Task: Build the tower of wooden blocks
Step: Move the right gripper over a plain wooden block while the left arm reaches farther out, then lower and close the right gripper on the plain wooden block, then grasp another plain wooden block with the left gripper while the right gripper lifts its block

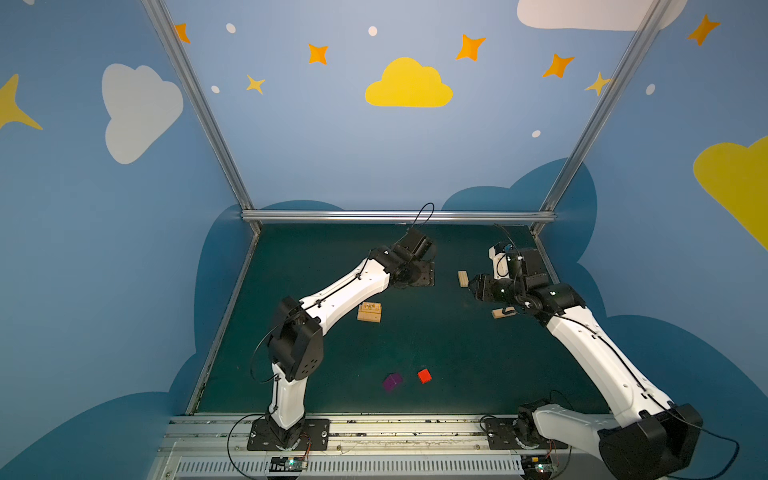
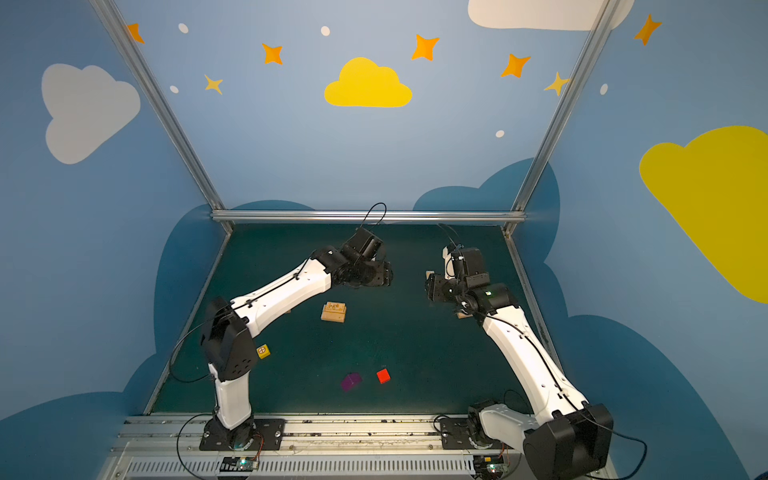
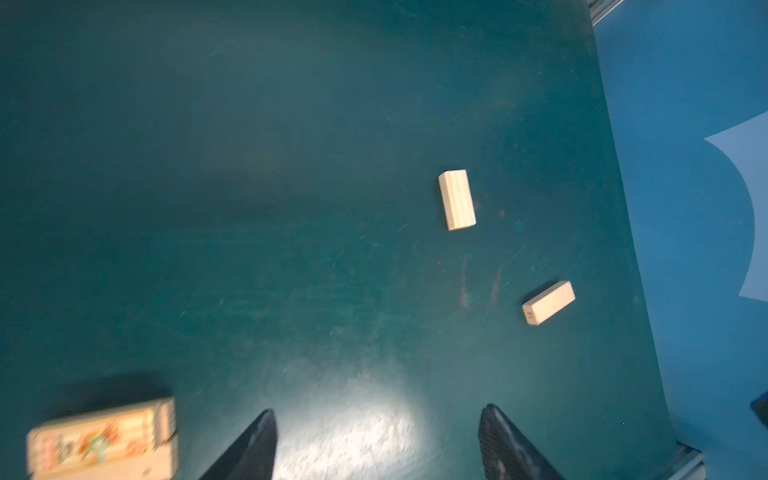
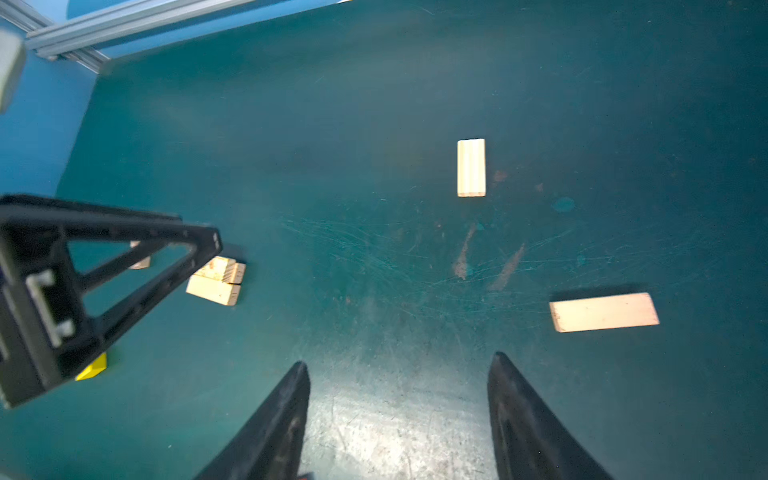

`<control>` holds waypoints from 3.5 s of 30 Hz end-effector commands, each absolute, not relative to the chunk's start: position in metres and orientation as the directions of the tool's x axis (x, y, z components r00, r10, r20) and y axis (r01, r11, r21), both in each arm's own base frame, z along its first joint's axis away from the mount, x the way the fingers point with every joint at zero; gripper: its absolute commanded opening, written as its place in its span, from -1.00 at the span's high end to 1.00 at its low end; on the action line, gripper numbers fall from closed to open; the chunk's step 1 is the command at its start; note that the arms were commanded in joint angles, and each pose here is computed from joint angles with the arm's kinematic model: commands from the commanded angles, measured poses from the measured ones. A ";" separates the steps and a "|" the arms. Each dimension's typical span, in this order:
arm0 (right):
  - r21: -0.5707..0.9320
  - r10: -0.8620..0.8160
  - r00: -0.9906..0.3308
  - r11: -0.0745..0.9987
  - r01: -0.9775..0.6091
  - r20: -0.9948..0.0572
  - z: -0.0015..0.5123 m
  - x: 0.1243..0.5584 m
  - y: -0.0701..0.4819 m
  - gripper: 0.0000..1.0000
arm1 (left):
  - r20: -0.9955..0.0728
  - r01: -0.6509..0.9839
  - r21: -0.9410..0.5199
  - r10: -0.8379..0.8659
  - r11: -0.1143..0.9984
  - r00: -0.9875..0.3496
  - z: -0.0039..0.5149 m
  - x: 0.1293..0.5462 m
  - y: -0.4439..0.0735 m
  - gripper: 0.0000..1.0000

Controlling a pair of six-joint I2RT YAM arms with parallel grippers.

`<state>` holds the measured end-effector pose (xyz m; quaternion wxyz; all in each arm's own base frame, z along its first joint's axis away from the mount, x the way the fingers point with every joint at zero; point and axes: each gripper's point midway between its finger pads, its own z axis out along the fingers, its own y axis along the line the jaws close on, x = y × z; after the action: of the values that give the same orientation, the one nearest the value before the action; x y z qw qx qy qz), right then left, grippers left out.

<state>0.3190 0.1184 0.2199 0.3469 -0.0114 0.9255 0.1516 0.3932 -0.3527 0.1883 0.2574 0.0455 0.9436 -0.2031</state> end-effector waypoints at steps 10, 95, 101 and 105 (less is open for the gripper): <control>0.327 0.182 -0.829 0.945 -0.001 -0.528 0.166 0.395 0.086 -0.10 | -0.519 0.370 -0.281 0.184 0.886 -0.835 0.189 0.431 -0.375 -0.52; 0.020 -0.145 -0.963 0.988 -0.153 -0.228 0.030 0.472 0.119 0.37 | -0.758 0.602 0.152 0.483 0.784 -0.438 0.229 0.366 -0.346 -0.60; 0.020 -0.147 -0.964 0.988 -0.155 -0.222 0.027 0.472 0.119 0.39 | -0.760 0.602 0.154 0.483 0.784 -0.435 0.229 0.366 -0.345 -0.61; 0.024 -0.148 -0.964 0.987 -0.157 -0.221 0.027 0.472 0.119 0.42 | -0.759 0.599 0.156 0.484 0.785 -0.435 0.230 0.367 -0.345 -0.61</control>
<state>0.4723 0.1169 0.0282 0.1192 -0.0733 0.9900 0.0169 0.3669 -0.3507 0.2165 0.4081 0.3274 0.8493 -0.0708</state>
